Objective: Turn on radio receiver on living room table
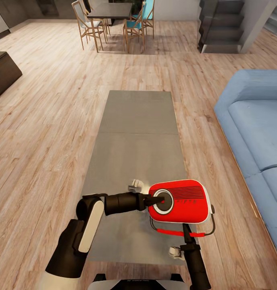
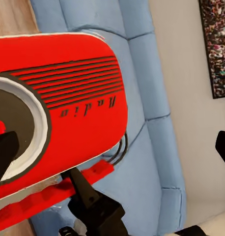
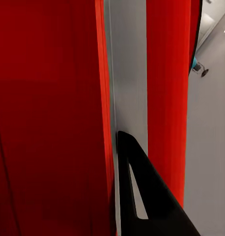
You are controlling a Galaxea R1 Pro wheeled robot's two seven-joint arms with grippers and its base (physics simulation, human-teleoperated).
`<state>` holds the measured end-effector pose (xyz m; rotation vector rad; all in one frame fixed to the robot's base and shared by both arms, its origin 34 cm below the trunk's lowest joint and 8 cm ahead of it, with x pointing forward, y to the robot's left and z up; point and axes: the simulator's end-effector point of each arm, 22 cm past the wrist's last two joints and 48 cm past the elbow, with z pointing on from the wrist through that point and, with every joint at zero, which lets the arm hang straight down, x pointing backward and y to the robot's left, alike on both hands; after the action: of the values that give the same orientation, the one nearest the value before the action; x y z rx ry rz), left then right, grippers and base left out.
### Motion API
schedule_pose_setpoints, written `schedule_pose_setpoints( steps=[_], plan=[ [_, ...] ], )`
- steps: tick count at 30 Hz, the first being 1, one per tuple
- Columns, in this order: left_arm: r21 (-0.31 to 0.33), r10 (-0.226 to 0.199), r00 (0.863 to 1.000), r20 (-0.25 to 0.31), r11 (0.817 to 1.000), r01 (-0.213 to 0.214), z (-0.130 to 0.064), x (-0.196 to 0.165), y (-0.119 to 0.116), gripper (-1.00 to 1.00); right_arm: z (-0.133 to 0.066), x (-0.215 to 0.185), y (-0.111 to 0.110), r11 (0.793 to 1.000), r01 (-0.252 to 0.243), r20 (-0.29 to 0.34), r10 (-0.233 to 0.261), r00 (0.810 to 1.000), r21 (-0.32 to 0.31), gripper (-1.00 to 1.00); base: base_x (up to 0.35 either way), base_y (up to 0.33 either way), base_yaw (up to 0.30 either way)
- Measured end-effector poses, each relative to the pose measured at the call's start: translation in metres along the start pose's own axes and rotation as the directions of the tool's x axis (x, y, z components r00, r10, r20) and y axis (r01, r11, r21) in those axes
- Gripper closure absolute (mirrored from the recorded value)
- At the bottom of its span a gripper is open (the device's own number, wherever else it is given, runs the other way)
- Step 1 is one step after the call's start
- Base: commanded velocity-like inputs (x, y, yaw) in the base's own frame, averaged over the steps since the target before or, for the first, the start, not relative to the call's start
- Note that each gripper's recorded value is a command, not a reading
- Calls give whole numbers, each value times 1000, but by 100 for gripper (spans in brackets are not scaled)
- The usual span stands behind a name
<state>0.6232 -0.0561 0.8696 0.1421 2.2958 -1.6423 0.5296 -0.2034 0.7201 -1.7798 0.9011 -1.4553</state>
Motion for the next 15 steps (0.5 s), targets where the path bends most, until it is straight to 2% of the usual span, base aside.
schedule_pose_setpoints(
  steps=[3, 8, 9, 15],
  plan=[
    [-19, 24, 1000, 9, 1000, -24, 1, -16, 3, -100, 0, 0, 0, 1000, 0, 2, 0, 1000, 2, 100, 0, 0, 0],
    [-91, 29, 1000, 8, 995, -28, 2, -22, 20, -100, 0, -1, -1, 1000, 0, 2, 0, 1000, 3, 100, 0, 0, 0],
    [-97, 29, 1000, 8, 995, -28, 2, -23, 21, 100, 0, -1, -1, 1000, -1, 2, 1, 1000, 3, 100, 0, 0, 0],
    [-113, 10, 1000, -5, 994, -10, 4, -17, 30, 100, 0, -2, -2, 1000, -3, 3, 3, 1000, 6, 100, 0, 0, 0]
  ],
)
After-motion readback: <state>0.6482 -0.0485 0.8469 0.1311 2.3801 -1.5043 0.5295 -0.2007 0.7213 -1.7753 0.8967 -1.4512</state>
